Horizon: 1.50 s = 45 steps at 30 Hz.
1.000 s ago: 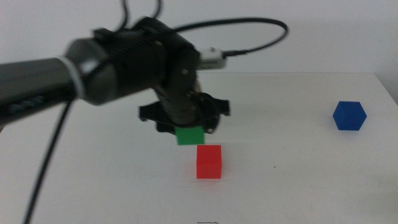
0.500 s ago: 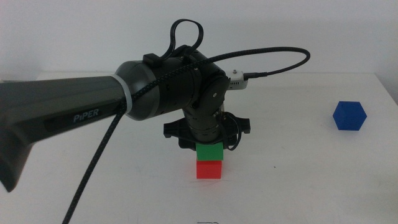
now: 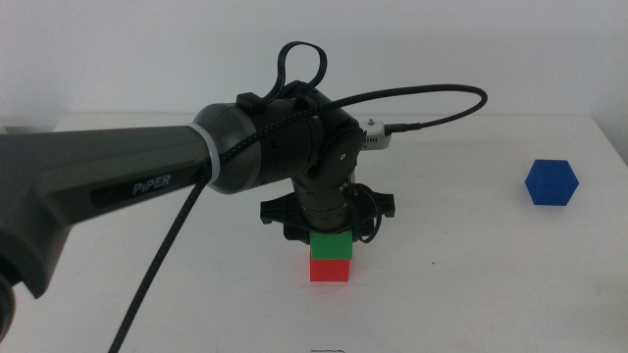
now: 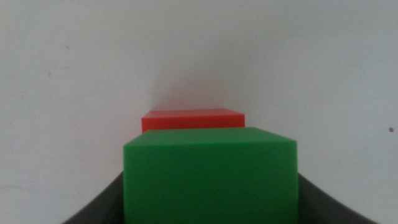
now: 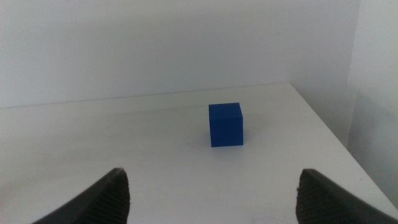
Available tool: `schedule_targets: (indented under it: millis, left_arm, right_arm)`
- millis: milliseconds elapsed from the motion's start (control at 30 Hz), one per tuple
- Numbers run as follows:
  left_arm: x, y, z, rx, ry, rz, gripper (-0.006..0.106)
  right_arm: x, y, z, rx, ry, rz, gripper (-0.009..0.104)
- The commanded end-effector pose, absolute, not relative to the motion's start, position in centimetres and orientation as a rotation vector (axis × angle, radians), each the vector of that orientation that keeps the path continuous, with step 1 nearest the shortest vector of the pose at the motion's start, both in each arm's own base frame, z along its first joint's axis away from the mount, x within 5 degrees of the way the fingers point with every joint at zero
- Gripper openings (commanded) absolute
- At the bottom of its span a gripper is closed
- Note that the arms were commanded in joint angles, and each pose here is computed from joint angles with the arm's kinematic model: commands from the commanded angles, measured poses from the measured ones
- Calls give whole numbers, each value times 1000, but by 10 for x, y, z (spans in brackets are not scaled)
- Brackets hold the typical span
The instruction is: Stack red cubes first, then green, then blue cubes in a specific spot.
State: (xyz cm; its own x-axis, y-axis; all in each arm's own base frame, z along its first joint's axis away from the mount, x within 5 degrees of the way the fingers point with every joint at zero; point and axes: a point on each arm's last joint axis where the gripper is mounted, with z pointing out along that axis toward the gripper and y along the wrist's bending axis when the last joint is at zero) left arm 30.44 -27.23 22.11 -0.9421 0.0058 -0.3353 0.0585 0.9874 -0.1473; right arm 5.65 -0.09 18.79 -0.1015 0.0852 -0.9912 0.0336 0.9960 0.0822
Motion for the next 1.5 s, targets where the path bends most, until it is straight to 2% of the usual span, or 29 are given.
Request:
schedule_targets:
  millis: [0,133,333,367,667,867,900,1000,1033,1100,1133,1267,1467]
  left_arm:
    - [304,-273,252,32,2694,-311,-1]
    - [306,-272,253,6,2681,-291,-1]
    - [306,-272,253,-7,2681,-297,-1]
    - [304,-273,252,-26,2696,-320,-1]
    - [305,-275,246,-27,2710,-309,-1]
    - [307,-274,247,-12,2699,-290,13]
    - [307,-273,247,-10,2697,-288,27]
    - [307,-273,247,-7,2694,-284,52]
    - [307,-274,247,-6,2688,-292,67]
    - [308,-274,247,-3,2682,-298,75]
    - [308,-275,248,-1,2677,-305,83]
    - [308,-275,248,4,2675,-306,92]
    - [304,-271,269,88,2628,-321,92]
  right_arm:
    - [54,-2,203,76,1551,22,94]
    - [54,-2,203,76,1551,22,94]
    - [54,-2,203,76,1551,22,94]
    - [54,-2,203,76,1551,22,94]
    - [54,-2,203,76,1551,22,94]
    - [54,-2,203,76,1551,22,94]
    - [54,-2,203,76,1551,22,94]
    - [54,-2,203,76,1551,22,94]
    - [54,-2,203,76,1551,22,94]
    - [54,-2,203,76,1551,22,94]
    - [54,-2,203,76,1551,22,94]
    - [54,-2,203,76,1551,22,94]
    - [54,-2,203,76,1551,22,94]
